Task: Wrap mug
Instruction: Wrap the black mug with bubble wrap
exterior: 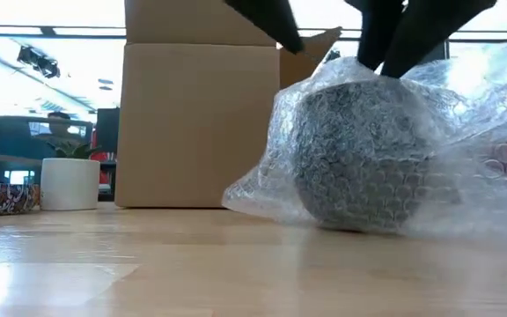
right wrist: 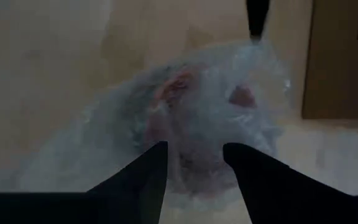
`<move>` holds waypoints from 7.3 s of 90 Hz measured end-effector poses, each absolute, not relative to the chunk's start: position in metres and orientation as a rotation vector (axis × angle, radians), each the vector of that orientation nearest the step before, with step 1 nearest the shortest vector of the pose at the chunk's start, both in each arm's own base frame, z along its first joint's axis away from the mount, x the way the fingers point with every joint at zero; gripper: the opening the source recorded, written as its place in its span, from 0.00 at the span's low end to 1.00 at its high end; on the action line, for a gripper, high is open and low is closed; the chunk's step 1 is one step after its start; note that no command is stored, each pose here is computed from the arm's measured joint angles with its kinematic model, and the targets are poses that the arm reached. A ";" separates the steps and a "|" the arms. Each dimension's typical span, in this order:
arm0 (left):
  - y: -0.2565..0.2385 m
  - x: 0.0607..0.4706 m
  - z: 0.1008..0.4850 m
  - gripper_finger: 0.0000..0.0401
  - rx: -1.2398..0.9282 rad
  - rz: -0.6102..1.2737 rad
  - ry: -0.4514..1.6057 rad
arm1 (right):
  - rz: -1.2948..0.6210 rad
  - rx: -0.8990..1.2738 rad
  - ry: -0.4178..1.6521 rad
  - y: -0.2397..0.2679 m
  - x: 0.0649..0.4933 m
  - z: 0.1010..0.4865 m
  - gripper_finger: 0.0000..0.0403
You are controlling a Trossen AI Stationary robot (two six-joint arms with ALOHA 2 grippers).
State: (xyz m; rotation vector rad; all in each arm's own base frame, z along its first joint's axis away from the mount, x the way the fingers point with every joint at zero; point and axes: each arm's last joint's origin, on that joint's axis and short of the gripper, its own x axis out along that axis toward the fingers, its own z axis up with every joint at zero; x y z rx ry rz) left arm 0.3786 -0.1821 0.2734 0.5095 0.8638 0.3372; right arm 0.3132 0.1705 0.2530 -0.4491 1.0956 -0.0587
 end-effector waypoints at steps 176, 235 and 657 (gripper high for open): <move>-0.196 0.342 0.205 0.43 0.316 0.152 0.475 | 0.006 -0.272 1.112 0.134 0.349 0.241 0.01; -0.143 0.367 0.191 0.43 0.311 0.035 0.460 | -0.086 -0.207 1.092 0.135 0.342 0.250 0.01; -0.129 0.374 0.198 0.43 0.425 0.089 0.525 | -0.319 0.210 1.261 0.187 0.295 0.236 0.00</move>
